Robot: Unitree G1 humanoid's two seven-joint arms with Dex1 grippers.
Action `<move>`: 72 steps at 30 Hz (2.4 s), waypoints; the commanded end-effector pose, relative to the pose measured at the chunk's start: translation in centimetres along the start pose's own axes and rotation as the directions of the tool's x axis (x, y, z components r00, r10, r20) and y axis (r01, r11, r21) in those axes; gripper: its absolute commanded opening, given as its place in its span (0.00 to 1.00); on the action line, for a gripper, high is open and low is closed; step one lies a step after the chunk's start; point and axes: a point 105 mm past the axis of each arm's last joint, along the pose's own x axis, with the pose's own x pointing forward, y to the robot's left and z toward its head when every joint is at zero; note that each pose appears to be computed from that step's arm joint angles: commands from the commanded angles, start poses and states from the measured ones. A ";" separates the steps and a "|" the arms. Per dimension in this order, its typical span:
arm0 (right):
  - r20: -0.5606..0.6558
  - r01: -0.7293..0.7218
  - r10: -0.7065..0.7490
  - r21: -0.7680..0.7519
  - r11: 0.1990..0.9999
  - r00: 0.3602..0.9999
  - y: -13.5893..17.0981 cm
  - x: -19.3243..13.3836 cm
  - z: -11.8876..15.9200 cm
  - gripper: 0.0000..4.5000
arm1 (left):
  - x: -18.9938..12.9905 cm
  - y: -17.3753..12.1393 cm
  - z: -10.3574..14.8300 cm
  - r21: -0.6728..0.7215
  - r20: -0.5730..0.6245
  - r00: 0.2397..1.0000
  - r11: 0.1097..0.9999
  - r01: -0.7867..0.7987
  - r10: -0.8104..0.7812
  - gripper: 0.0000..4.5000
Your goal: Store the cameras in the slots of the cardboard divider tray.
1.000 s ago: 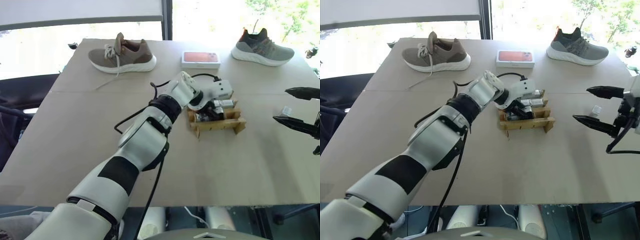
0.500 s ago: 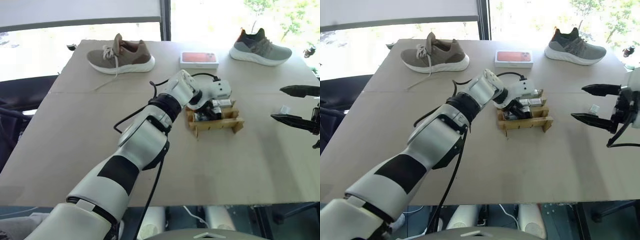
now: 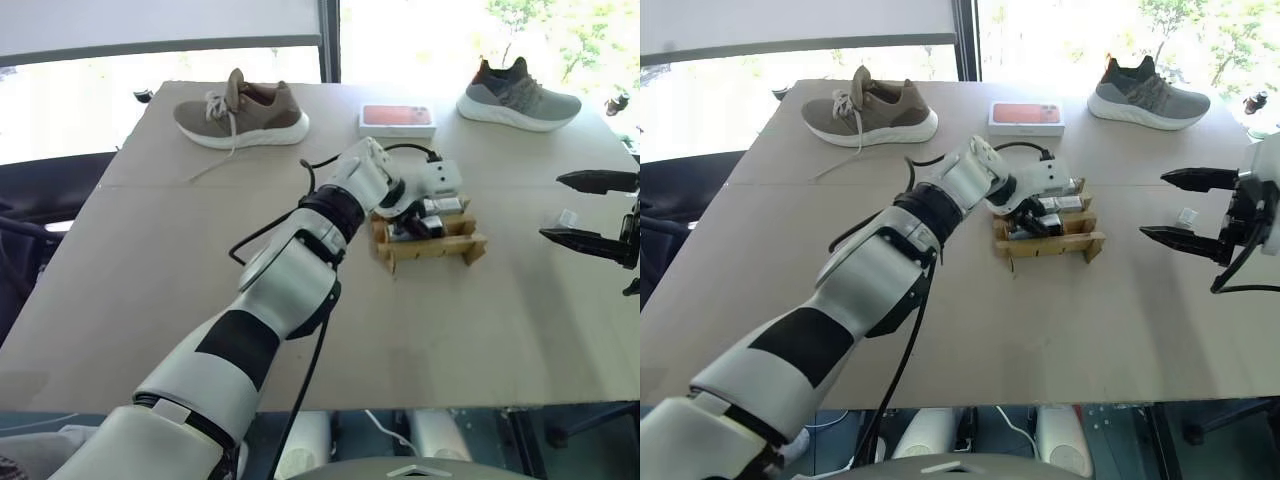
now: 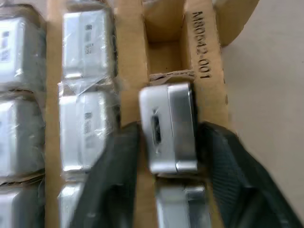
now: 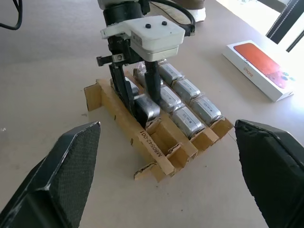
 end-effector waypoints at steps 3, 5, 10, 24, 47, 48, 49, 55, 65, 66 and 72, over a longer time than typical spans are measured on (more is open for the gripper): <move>-0.001 0.026 -0.026 -0.028 0.999 1.000 0.3 -0.4 0.8 1.00 | -3.9 0.6 3.8 -0.005 0.128 0.992 1.000 -0.014 0.015 0.97; -0.006 0.046 -0.046 -0.026 0.999 0.999 0.4 -0.5 0.6 1.00 | -5.1 0.8 4.5 -0.026 0.186 0.982 0.999 -0.026 0.030 0.97; -0.178 0.343 -0.336 0.008 0.939 0.925 -1.2 -0.9 -2.5 1.00 | -10.2 0.2 4.6 -0.107 0.585 0.799 0.989 -0.099 0.143 0.97; -0.608 0.921 -0.705 0.124 0.370 0.365 -5.9 -1.6 -10.3 1.00 | -15.3 -6.5 -5.3 -0.156 0.760 0.620 0.981 -0.115 0.194 0.99; -0.689 0.938 -0.638 0.292 0.189 0.343 -10.8 2.2 -14.1 1.00 | -17.8 -9.6 -6.8 -0.108 0.783 0.600 0.986 -0.125 0.162 0.99; -0.690 0.936 -0.635 0.297 0.189 0.347 -10.9 2.4 -14.1 0.94 | -17.9 -9.6 -7.0 -0.110 0.780 0.604 0.986 -0.129 0.166 1.00; -0.690 0.935 -0.634 0.300 0.191 0.351 -11.0 2.6 -14.2 0.88 | -18.1 -9.6 -7.4 -0.112 0.775 0.609 0.985 -0.131 0.169 1.00; -0.693 0.930 -0.623 0.311 0.195 0.362 -11.2 3.0 -14.3 0.27 | -18.5 -9.5 -8.5 -0.118 0.760 0.624 0.982 -0.147 0.185 1.00; -0.697 0.928 -0.614 0.255 0.271 0.370 -11.2 2.2 -13.8 0.19 | -18.2 -9.4 -8.6 -0.121 0.766 0.612 0.979 -0.165 0.198 1.00; -0.681 0.923 -0.627 0.229 0.310 0.380 -11.2 2.2 -13.3 0.19 | -18.2 -9.4 -8.6 -0.122 0.767 0.611 0.979 -0.165 0.198 1.00; -0.246 0.639 -0.599 0.133 0.758 0.762 -8.7 7.3 -5.6 0.19 | -17.7 -9.4 -8.9 -0.128 0.770 0.605 0.978 -0.166 0.204 1.00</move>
